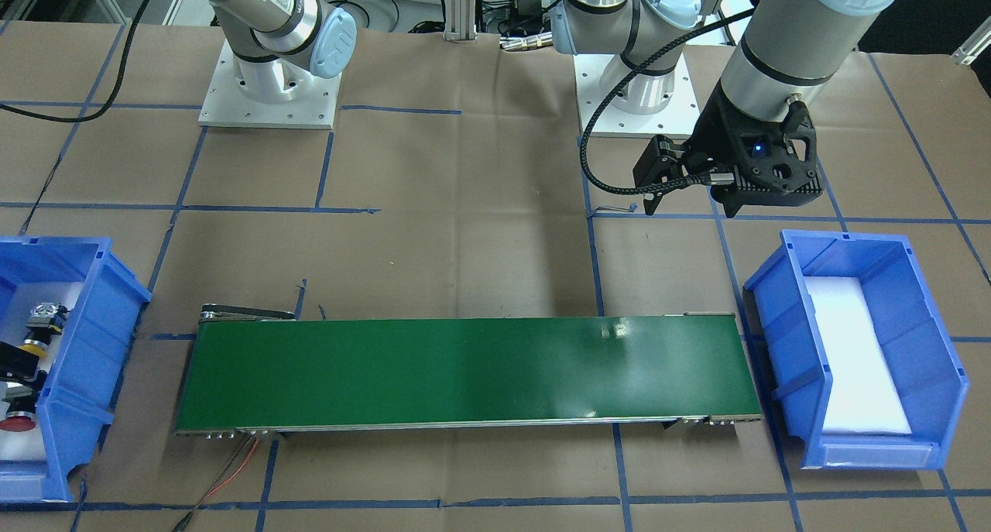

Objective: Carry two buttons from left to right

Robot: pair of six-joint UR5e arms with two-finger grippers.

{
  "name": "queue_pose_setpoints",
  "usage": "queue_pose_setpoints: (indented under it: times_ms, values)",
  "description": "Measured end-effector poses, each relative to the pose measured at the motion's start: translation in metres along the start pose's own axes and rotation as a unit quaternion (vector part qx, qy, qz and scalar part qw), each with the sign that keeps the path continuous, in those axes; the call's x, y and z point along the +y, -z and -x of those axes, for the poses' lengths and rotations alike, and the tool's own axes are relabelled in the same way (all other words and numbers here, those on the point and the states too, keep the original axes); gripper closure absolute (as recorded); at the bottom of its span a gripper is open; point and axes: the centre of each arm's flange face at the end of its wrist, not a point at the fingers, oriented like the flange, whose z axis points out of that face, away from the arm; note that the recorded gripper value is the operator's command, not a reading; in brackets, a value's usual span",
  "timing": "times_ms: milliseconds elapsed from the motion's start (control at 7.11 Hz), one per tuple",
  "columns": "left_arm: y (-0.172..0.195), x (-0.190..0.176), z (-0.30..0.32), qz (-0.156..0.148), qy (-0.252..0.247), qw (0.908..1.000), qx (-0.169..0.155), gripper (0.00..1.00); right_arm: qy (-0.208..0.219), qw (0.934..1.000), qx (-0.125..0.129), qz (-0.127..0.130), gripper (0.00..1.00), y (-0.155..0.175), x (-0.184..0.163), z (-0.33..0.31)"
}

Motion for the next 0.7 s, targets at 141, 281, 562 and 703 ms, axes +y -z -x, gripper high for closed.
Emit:
queue_pose_setpoints:
  times_ms: [141, 281, 562, 703]
  values:
    - [0.000, 0.000, 0.000, 0.000, 0.000, 1.0000, 0.000, 0.00, -0.005, 0.9999, 0.008, -0.011, 0.00, 0.025, -0.002, 0.004]
    - [0.000, 0.000, 0.000, 0.000, 0.000, 1.0000, 0.000, 0.00, -0.011, 0.9995, 0.019, -0.022, 0.00, 0.066, -0.002, 0.018]
    - [0.000, 0.000, 0.000, 0.000, 0.000, 1.0000, 0.001, 0.00, -0.036, 0.9980, 0.036, -0.037, 0.00, 0.166, 0.003, 0.093]
    - [0.000, 0.000, 0.000, 0.000, 0.000, 1.0000, 0.001, 0.00, -0.056, 0.9968, 0.041, -0.040, 0.00, 0.200, 0.008, 0.147]
